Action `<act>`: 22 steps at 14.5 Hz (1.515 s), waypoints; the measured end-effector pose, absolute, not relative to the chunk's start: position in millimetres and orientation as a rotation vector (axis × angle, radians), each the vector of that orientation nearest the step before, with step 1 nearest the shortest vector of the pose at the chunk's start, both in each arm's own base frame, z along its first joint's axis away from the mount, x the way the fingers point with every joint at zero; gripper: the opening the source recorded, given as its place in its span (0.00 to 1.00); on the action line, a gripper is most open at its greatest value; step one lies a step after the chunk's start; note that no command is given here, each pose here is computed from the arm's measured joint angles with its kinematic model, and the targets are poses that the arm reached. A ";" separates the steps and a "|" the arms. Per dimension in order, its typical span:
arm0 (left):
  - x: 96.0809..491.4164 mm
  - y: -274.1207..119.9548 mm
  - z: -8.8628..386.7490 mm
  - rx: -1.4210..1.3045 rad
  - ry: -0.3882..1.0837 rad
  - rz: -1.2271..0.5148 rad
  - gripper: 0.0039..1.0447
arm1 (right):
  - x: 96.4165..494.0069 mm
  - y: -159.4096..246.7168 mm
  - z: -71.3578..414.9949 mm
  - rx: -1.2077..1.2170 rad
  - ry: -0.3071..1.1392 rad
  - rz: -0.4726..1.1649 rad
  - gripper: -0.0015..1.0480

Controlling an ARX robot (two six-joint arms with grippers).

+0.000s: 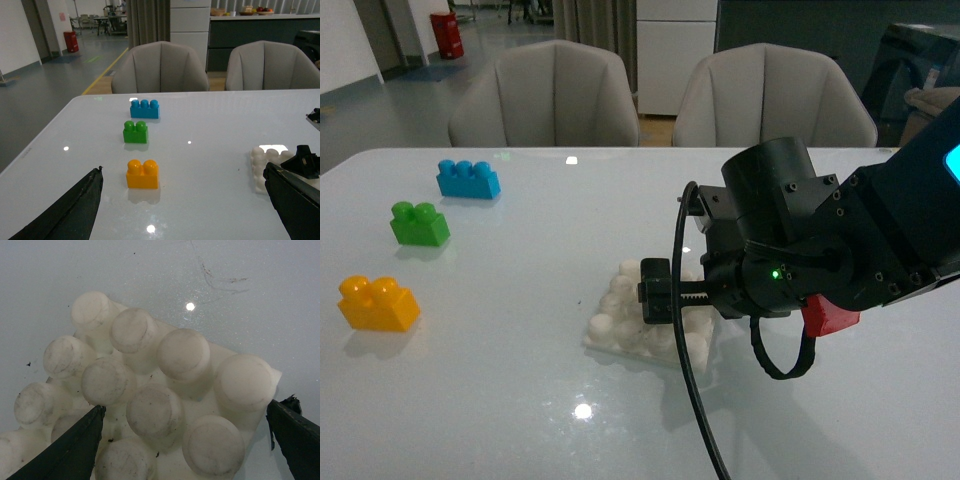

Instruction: Insert yellow block into base center

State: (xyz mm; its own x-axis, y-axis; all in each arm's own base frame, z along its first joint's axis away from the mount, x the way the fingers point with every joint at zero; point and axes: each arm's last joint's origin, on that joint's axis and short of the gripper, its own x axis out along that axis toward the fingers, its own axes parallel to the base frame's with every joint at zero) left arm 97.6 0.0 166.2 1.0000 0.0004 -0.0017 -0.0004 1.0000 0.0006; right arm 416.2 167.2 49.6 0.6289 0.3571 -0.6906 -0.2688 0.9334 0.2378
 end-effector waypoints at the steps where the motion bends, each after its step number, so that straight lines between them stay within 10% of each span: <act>1: 97.6 0.0 166.2 0.001 0.002 0.000 0.94 | 416.3 168.9 49.1 0.122 0.807 0.361 0.94; 13: 97.6 0.0 166.2 0.001 0.002 0.000 0.94 | 349.6 50.3 150.9 0.395 0.501 0.222 0.94; 22: 97.6 0.0 166.2 0.001 0.002 0.000 0.94 | 160.1 -21.0 251.1 0.471 0.050 0.214 0.93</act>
State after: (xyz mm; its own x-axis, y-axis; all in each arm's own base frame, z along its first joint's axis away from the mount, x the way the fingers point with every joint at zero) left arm 97.6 0.0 166.2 1.0000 0.0004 -0.0017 -0.0004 1.0000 0.0006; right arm 160.1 -21.0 251.1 0.9765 0.2157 0.0016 -0.1928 0.8691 0.4555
